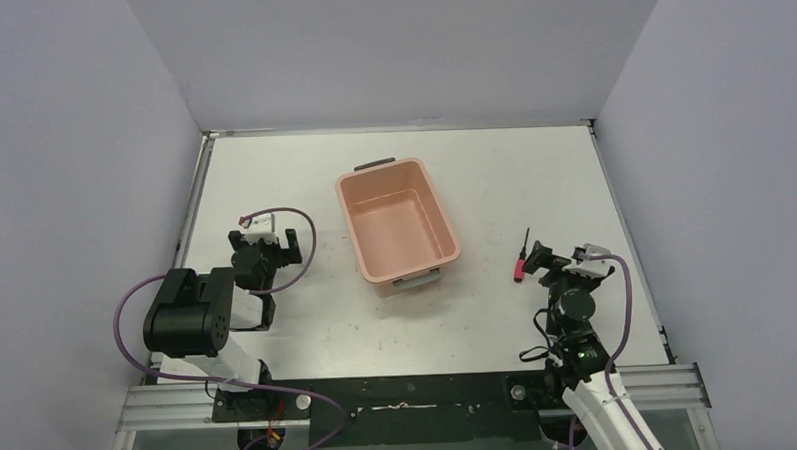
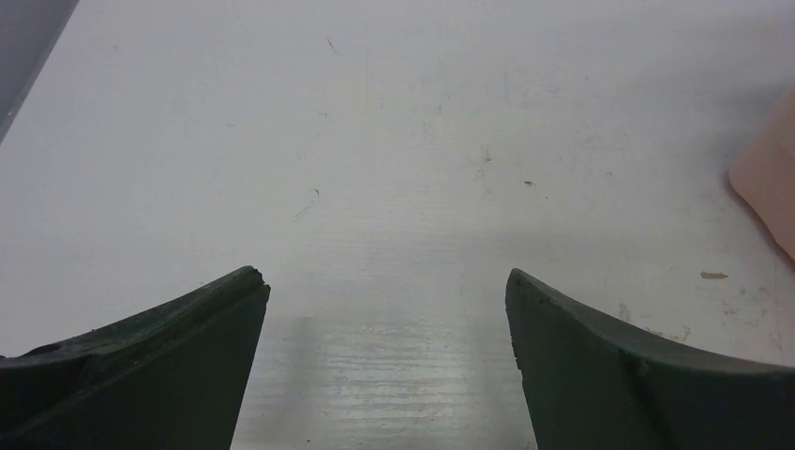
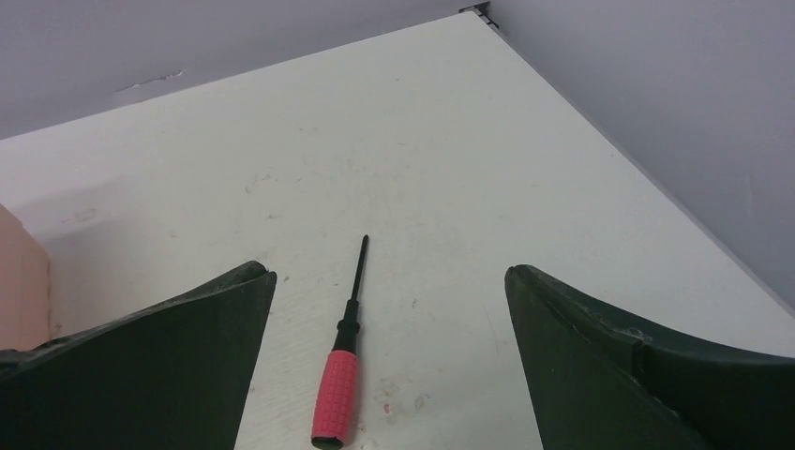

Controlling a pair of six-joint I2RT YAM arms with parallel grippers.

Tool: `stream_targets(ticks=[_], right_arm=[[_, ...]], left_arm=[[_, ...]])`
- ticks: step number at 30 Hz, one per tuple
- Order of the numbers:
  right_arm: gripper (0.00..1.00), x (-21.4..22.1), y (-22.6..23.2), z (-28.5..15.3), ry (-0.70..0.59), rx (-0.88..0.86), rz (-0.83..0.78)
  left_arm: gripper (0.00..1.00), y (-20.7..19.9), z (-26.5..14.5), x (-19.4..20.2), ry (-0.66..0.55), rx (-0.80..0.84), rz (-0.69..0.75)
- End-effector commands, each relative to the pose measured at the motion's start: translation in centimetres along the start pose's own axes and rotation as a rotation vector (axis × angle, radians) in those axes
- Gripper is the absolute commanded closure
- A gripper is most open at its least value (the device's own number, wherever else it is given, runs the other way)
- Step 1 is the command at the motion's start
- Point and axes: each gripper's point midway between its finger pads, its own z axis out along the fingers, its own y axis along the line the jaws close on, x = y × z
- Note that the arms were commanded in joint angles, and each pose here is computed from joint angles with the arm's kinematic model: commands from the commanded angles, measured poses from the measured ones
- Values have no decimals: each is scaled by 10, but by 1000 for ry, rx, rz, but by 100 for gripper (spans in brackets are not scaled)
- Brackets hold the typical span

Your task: Put the screwdriver in the bin

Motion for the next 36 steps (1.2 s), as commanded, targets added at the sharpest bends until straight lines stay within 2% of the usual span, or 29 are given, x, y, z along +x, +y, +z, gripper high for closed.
stream_targets(ticks=[1, 6, 11, 16, 19, 24, 28, 33, 36], right_arm=[[0, -15, 2, 2, -30, 5, -2], [0, -37, 20, 6, -6, -62, 4], [0, -106, 53, 18, 37, -131, 15], [0, -132, 68, 43, 341, -19, -52], [0, -131, 80, 61, 509, 29, -87], [0, -97, 90, 90, 652, 30, -127], [0, -29, 77, 98, 813, 23, -97], [0, 53, 58, 78, 1019, 31, -113], [2, 89, 51, 61, 1097, 25, -110]], left_arm=[[3, -2, 3, -18, -64, 8, -1], [3, -2, 3, -18, -64, 7, -2], [3, -2, 3, -18, -64, 8, -1], [3, -2, 4, -19, -65, 7, -2], [3, -2, 4, -18, -63, 7, 0], [3, -2, 4, -19, -65, 8, -2], [3, -2, 4, -19, -65, 8, -1], [3, -2, 4, -19, -66, 7, -2], [3, -2, 4, -19, -65, 8, -1]])
